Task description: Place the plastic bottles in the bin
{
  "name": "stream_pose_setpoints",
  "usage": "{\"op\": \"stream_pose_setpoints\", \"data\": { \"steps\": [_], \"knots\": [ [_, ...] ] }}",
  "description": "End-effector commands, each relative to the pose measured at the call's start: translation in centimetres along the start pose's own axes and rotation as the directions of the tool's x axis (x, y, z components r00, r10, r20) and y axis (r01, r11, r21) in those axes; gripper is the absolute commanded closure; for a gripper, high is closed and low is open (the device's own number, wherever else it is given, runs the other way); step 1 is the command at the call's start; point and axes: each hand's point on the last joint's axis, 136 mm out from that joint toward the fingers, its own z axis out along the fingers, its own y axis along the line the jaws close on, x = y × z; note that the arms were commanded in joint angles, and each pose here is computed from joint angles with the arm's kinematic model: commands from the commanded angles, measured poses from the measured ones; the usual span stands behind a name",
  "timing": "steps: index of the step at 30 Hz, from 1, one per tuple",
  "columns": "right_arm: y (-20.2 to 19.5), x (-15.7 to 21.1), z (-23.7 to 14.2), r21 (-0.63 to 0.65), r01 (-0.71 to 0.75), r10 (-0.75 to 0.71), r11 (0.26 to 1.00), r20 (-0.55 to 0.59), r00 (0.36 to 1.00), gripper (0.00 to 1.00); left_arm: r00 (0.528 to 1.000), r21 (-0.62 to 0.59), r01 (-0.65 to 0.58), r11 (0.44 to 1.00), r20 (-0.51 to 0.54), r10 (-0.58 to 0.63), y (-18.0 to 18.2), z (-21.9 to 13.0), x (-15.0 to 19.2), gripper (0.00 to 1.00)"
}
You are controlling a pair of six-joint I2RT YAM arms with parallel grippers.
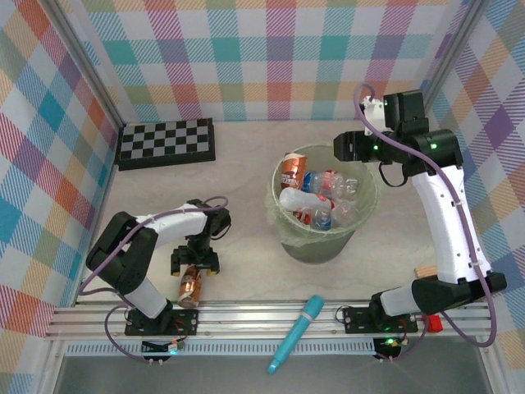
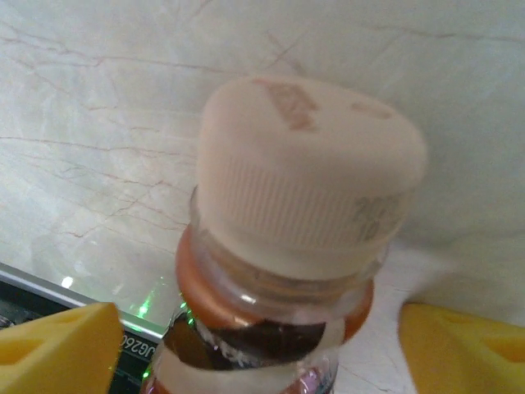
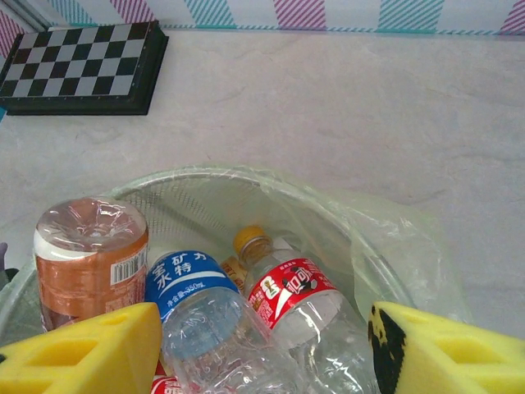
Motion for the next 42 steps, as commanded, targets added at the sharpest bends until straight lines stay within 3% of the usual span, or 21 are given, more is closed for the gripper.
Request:
{"op": "stream_pose_setpoints", "data": {
  "steps": [1, 14, 18, 25, 31, 37, 40, 42],
  "knots": [
    [-0.3, 0.3, -0.7, 0.007, 0.020, -0.020, 1.000, 0.002, 1.000, 0.32, 0.996, 0.052, 0.029, 0.998, 0.077, -0.033, -1.6, -0.9, -2.1, 0.25],
    [0.1, 0.0, -2.2, -0.010, 0.008, -0.007, 1.000, 0.022, 1.000, 0.32, 0.994, 0.126, 0.050, 0.991, 0.095, -0.062, -3.6, -1.7, -3.4, 0.66],
    [0.9, 0.2, -2.7, -0.049, 0.002, -0.001, 0.999, 0.021, 1.000, 0.33, 0.992, 0.162, 0.036, 0.986, 0.113, -0.055, -4.2, -3.3, -3.9, 0.71],
    [4.9, 0.5, -3.8, -0.275, -0.008, 0.009, 0.962, 0.002, 1.000, 0.33, 0.968, 0.292, -0.052, 0.955, 0.251, -0.024, -4.5, -12.5, -5.9, 0.72],
    [8.8, -0.2, -5.1, -0.495, -0.034, 0.037, 0.868, -0.005, 0.999, 0.33, 0.874, 0.414, -0.184, 0.892, 0.484, -0.044, -3.1, -23.6, -7.9, 0.76],
    [10.9, -0.5, -5.2, -0.560, -0.035, 0.028, 0.828, -0.022, 0.999, 0.33, 0.796, 0.630, -0.287, 0.722, 0.576, -0.185, -3.1, -33.5, -7.9, 0.76],
    [11.2, -0.6, -4.9, -0.570, -0.054, 0.036, 0.820, -0.042, 0.998, 0.33, 0.775, 0.745, -0.384, 0.546, 0.581, -0.249, -4.5, -39.3, -6.7, 0.76],
    [11.9, -0.5, -4.3, -0.576, -0.046, 0.019, 0.816, -0.053, 0.998, 0.32, 0.778, 0.815, -0.422, 0.397, 0.550, -0.303, -5.6, -42.6, -6.1, 0.76]
  ]
}}
